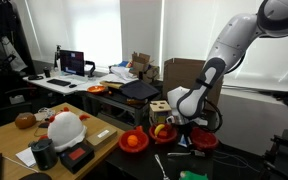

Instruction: Remove the fork from the bowl

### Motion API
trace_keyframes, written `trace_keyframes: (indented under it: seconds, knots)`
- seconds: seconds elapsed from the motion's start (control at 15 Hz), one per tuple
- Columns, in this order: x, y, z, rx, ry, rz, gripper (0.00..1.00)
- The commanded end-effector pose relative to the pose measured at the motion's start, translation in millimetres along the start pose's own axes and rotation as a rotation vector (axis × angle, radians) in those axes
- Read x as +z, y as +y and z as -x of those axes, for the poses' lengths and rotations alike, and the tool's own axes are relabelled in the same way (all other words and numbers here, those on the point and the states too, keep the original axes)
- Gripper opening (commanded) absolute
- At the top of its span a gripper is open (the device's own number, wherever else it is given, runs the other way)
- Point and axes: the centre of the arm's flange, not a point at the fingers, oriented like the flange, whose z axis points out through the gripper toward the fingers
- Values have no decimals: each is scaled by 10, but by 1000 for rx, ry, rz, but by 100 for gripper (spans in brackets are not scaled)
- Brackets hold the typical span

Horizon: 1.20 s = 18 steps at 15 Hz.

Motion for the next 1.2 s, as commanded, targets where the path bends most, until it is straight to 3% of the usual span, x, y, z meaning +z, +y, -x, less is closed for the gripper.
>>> trace_keyframes:
  seconds: [0.0, 0.4, 1.13]
  knots:
    - [-123, -111, 174, -7, -31, -70, 2]
    - [-92, -190, 171, -28, -43, -112, 2]
    - [-16, -395, 63, -68, -32, -111, 2]
